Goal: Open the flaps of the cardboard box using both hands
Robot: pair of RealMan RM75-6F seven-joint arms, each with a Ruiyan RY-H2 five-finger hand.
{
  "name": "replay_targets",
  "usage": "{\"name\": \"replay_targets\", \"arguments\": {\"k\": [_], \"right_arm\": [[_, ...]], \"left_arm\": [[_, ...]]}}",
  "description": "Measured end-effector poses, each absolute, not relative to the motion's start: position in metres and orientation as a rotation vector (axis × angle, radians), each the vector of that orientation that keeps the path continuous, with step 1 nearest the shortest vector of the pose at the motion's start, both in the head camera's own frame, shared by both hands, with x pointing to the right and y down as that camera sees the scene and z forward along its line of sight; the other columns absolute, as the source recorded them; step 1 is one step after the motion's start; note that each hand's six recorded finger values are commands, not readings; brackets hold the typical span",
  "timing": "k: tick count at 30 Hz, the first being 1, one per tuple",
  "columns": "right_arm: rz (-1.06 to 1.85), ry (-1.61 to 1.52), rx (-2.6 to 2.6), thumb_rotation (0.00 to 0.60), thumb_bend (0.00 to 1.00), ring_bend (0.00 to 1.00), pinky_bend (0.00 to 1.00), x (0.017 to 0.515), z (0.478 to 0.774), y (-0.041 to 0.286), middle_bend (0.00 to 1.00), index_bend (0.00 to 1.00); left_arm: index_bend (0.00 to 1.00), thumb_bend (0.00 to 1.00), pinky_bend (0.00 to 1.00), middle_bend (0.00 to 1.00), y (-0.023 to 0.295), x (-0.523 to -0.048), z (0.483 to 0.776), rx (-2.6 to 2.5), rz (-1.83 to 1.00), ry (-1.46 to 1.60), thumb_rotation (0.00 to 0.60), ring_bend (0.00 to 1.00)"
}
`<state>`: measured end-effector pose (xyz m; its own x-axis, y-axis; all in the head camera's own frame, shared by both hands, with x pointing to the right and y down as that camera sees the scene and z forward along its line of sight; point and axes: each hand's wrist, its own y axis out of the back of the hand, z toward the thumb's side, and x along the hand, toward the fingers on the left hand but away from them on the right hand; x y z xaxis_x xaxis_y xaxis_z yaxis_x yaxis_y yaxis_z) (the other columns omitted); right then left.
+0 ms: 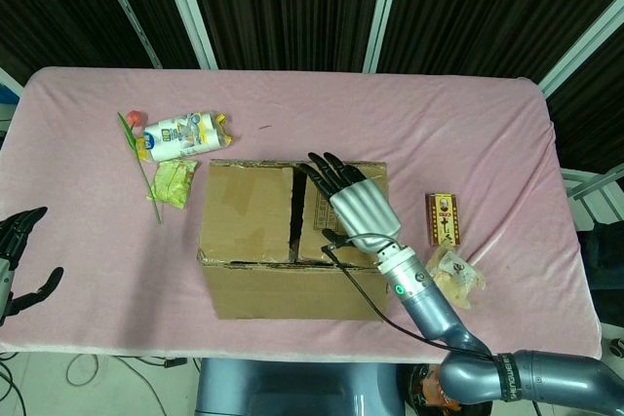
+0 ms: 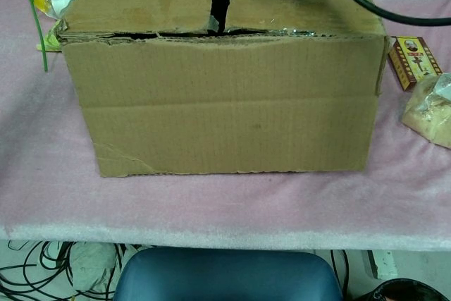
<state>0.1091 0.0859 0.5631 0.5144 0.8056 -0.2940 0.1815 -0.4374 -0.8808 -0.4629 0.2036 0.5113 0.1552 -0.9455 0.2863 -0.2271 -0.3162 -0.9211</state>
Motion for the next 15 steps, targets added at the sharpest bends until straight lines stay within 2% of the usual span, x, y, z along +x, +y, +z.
{"name": "replay_targets", "arguments": {"k": [2, 5, 8, 15], "right_arm": [[0.920, -0.781, -1.905, 0.600, 0.53, 0.08, 0.23, 0.102, 0.566, 0.085, 0.16, 0.21], [0.886, -0.720, -1.875, 0.600, 0.64, 0.11, 0.23, 0.089, 0.567, 0.082, 0.25, 0.31], [0.850, -0.641, -1.842, 0.600, 0.72, 0.12, 0.23, 0.075, 0.569, 0.078, 0.28, 0.36], [0.777, -0.395, -1.749, 0.600, 0.81, 0.11, 0.23, 0.045, 0.574, 0.080, 0.27, 0.45]], "left_arm": [[0.05, 0.29, 0.17, 0.12, 0.203, -0.464, 0.512, -1.685, -1.214, 1.139, 0.600, 0.10], [0.05, 0.29, 0.17, 0.12, 0.204, -0.464, 0.515, -1.698, -1.225, 1.143, 0.600, 0.10], [0.05, 0.29, 0.17, 0.12, 0.204, -0.465, 0.517, -1.708, -1.235, 1.146, 0.600, 0.10], [0.05, 0.29, 0.17, 0.12, 0.203, -0.468, 0.520, -1.721, -1.252, 1.155, 0.600, 0.10]]}}
